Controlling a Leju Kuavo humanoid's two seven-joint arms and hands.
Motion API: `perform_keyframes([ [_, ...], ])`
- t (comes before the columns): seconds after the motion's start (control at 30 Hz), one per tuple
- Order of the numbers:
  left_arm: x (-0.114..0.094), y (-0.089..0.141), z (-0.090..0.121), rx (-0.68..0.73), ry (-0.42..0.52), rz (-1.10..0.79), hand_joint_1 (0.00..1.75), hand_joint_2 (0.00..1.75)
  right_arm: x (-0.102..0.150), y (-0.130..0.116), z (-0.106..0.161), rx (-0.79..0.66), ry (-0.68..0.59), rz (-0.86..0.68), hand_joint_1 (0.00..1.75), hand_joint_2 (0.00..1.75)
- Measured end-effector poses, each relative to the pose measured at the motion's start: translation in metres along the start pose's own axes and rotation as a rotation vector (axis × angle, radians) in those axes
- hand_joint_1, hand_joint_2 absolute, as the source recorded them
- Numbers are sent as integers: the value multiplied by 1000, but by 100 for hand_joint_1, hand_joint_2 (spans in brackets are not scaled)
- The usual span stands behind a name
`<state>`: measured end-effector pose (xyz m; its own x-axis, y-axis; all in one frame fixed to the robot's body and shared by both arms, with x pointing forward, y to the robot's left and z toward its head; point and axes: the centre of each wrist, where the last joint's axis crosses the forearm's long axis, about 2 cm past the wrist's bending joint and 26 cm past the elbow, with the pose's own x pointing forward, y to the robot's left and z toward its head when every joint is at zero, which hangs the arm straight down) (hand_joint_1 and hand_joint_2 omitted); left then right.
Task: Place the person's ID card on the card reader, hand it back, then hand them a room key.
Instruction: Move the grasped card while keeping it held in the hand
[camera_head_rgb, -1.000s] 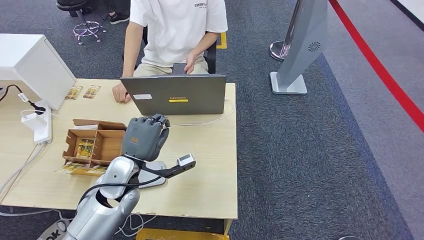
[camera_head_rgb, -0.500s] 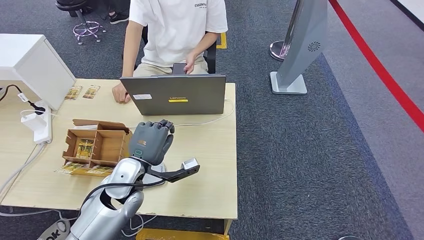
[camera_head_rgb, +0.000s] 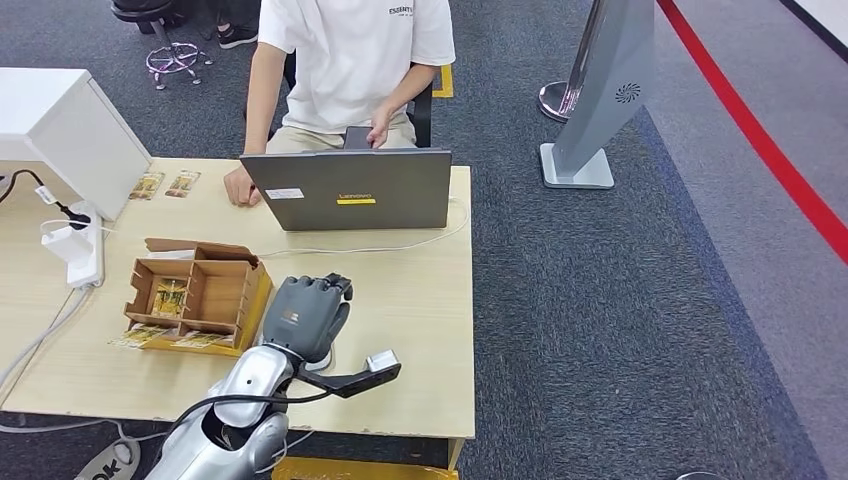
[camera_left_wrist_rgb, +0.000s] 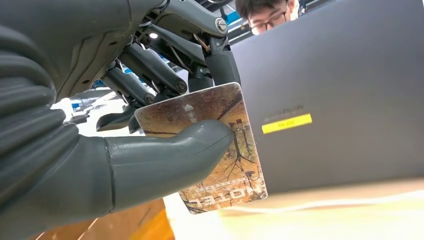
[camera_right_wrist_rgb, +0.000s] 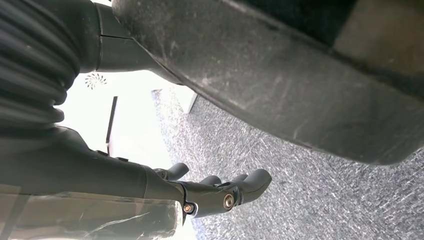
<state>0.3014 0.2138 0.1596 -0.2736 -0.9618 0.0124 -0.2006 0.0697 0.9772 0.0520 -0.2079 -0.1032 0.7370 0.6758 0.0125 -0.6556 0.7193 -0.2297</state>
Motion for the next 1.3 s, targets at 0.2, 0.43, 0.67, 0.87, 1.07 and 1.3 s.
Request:
perform_keyframes([
  [0.2, -4, -9, 23, -26, 5, -9, 175, 175, 0, 0, 0, 0, 5, -10, 0, 175],
  [0.43, -7, -13, 33, -44, 13, -15, 175, 175, 0, 1, 0, 0, 7, -11, 0, 175],
  [0.67, -10, -15, 35, -45, 26, -20, 175, 175, 0, 1, 0, -1, 9, -12, 0, 175],
  [0.87, -10, -15, 36, -46, 28, -20, 175, 175, 0, 1, 0, -2, 10, -15, 0, 175],
  [1.07, -14, -16, 36, -49, 48, -24, 175, 175, 1, 1, 1, -4, 15, -20, 0, 175],
  [1.3, -17, -20, 38, -69, 63, -38, 175, 175, 1, 1, 1, -6, 24, -20, 0, 175],
])
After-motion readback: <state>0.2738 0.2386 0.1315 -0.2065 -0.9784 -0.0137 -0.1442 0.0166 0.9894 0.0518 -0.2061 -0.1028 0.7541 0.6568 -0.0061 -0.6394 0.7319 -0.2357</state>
